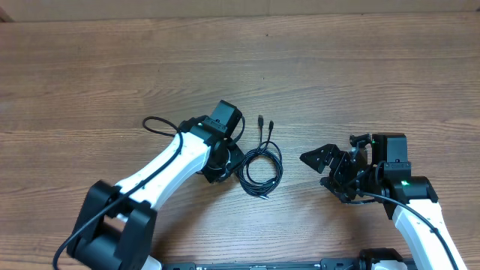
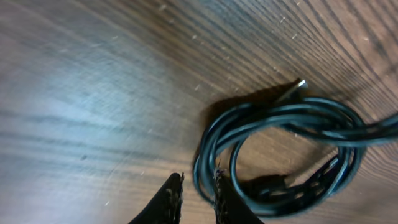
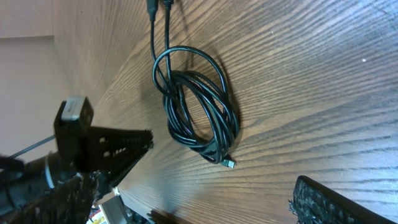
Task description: Untangle cables
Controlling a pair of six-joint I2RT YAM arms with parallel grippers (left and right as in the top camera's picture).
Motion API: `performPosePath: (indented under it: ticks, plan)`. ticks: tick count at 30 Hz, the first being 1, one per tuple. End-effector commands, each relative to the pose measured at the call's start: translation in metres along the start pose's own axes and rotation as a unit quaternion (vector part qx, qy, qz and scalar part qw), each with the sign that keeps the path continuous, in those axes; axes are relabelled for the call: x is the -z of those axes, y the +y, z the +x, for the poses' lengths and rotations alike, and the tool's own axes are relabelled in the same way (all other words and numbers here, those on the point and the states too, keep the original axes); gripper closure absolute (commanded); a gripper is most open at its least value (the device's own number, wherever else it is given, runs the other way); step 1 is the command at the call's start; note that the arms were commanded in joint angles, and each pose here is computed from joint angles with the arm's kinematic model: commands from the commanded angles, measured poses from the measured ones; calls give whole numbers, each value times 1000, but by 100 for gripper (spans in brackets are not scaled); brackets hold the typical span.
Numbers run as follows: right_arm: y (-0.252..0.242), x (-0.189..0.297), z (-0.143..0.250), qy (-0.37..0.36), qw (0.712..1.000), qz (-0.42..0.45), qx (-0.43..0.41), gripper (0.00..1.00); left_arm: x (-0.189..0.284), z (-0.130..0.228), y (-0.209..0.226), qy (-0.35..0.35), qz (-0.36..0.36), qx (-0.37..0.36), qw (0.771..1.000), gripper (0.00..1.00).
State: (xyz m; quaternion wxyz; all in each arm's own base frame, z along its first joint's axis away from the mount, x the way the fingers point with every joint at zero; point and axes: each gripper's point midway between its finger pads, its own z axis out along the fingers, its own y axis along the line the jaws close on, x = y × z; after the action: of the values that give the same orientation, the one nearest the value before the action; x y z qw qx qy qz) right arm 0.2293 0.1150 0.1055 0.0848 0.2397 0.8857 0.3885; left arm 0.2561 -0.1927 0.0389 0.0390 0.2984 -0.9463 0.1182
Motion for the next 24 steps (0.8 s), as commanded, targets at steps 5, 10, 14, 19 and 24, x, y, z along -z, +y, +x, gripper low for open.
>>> performPosePath:
  ticks: [5,10,14,19,24]
  plan:
    - [6,3,-4,-8,1000,-1,9,0,-25,5,4,23,-22,11,999,64]
    - [6,3,-4,-8,1000,-1,9,0,-41,17,8,46,-43,5,998,79]
    - [6,3,-4,-8,1000,-1,9,0,-47,23,10,49,-54,-5,997,80]
    - [5,3,-3,-6,1000,1,7,0,-47,27,14,50,-65,-8,997,61]
    - [5,3,-3,-5,1000,1,7,0,-47,31,14,60,-66,0,996,61]
